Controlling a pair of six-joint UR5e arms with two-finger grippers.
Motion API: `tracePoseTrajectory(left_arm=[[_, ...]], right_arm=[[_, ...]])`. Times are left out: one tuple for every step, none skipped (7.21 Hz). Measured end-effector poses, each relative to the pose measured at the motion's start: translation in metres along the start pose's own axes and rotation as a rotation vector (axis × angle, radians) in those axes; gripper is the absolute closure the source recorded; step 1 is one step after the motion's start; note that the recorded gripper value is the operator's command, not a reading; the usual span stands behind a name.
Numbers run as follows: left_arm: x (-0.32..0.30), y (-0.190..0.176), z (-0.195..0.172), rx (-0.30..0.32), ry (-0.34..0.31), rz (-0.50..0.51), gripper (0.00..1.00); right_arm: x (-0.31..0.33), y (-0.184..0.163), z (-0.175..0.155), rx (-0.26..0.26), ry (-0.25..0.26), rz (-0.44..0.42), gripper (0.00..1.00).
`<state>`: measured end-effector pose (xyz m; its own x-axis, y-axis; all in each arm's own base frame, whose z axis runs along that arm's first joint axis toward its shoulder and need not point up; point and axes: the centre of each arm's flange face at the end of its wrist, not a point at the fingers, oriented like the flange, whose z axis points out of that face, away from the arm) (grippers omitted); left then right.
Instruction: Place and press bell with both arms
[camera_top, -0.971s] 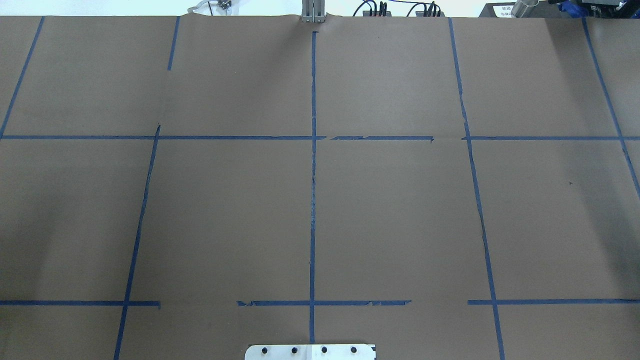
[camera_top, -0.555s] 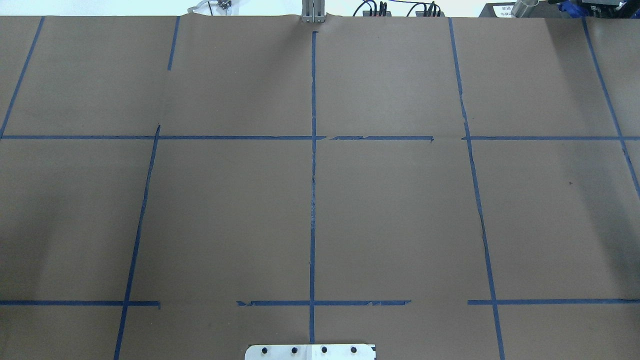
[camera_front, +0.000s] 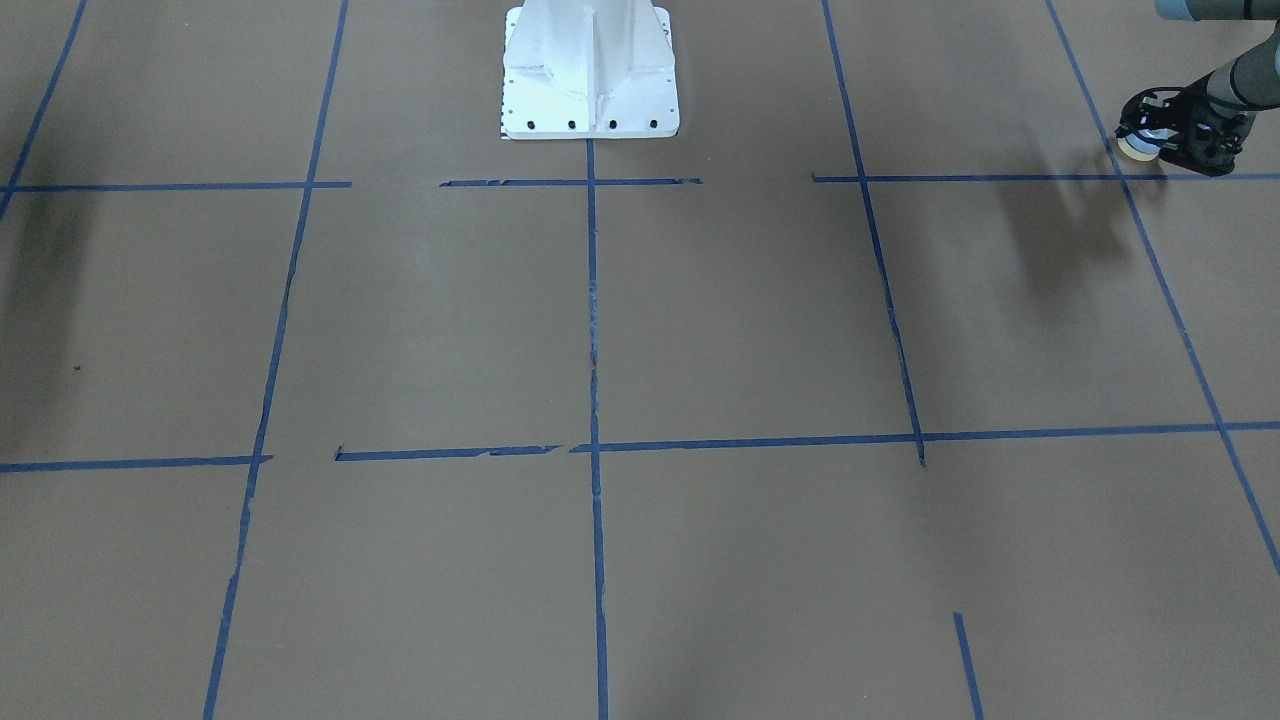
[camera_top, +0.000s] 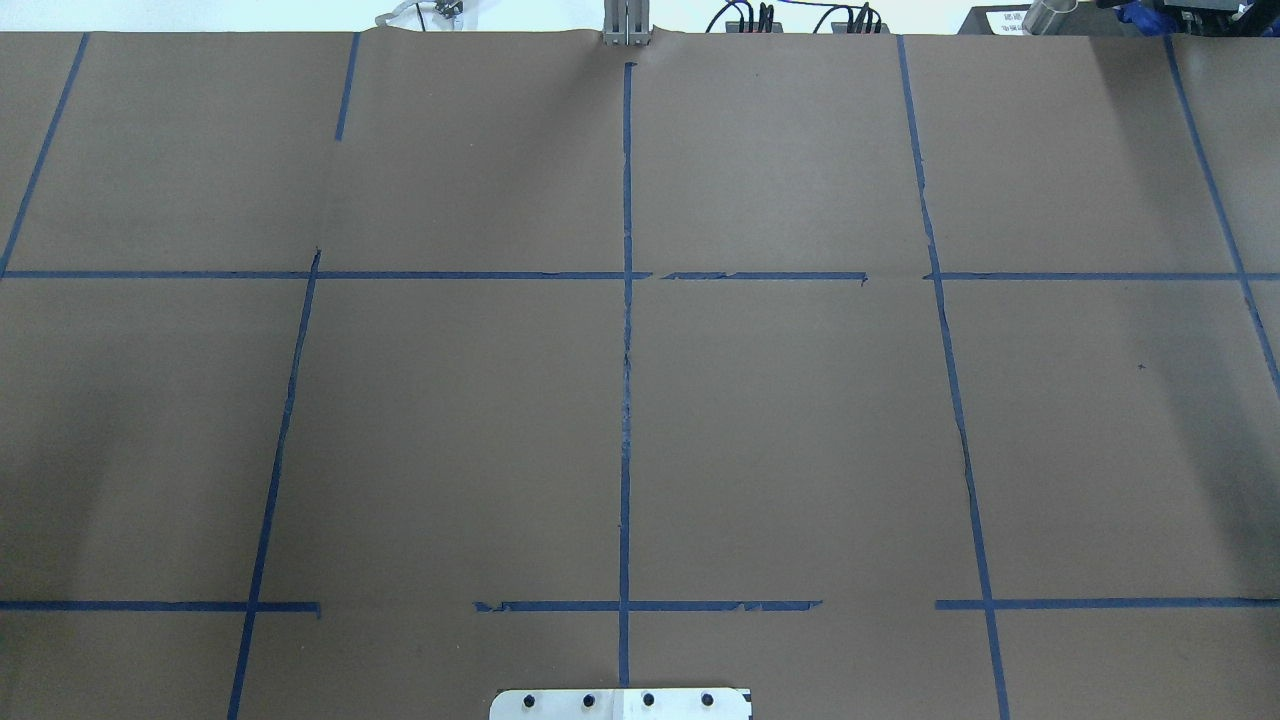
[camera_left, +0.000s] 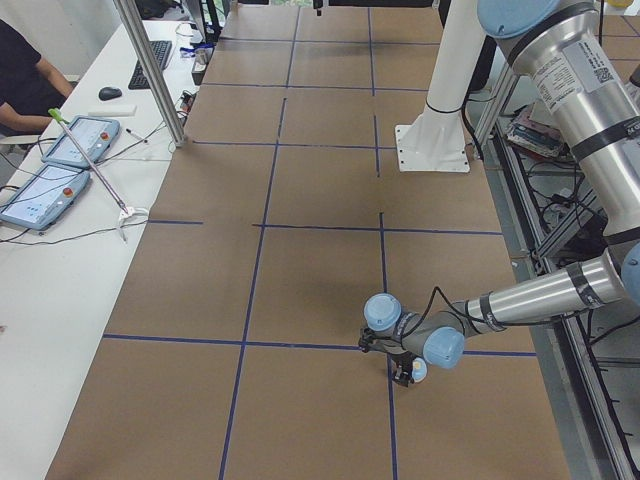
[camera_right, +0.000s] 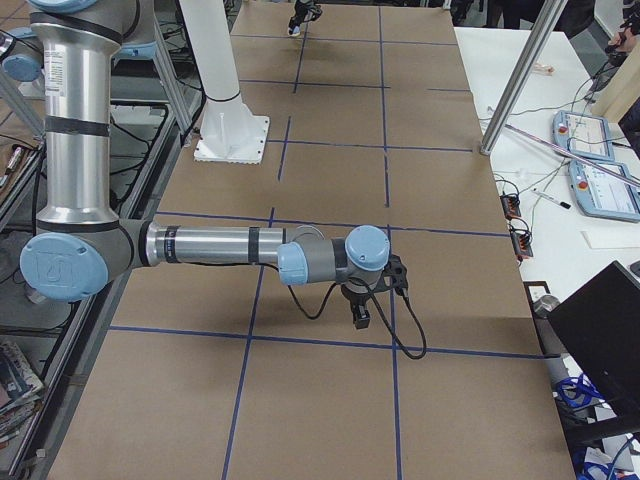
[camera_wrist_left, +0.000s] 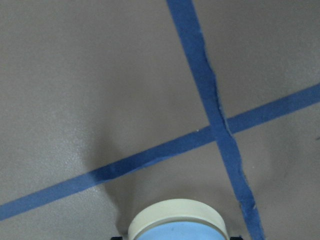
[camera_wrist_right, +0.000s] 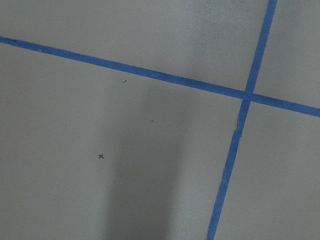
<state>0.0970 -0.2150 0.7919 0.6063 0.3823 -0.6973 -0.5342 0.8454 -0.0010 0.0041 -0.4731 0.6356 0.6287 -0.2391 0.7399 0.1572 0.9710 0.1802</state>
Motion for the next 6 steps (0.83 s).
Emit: tracePoseTrajectory(left_arm=[[0.002,-0.002,-0.002,0.017,0.003,-0.007,0.84],[0.011,-0.008,-0.008,0.067,0.027,-0.011,0.88],[0.029,-0.018,-0.022,0.128,0.076,-0.011,0.88],[0.06,-0.037,-0.047,0.19,0.138,-0.024,0.88],[0.096,-0.066,-0.076,0.249,0.195,-0.059,0.88],[0.133,-0.104,-0.106,0.304,0.255,-0.099,0.88]], right_arm=[[0.0,0.0,0.0,0.001,0.0,-0.001,0.0],[-0.001,-0.002,-0.001,0.002,0.0,-0.002,0.0],[-0.002,-0.004,-0.002,0.004,0.001,-0.005,0.0],[-0.002,-0.005,-0.002,0.006,0.001,-0.006,0.0],[-0.002,-0.006,-0.002,0.006,0.001,-0.006,0.0],[-0.002,-0.006,-0.002,0.005,0.001,-0.004,0.0]])
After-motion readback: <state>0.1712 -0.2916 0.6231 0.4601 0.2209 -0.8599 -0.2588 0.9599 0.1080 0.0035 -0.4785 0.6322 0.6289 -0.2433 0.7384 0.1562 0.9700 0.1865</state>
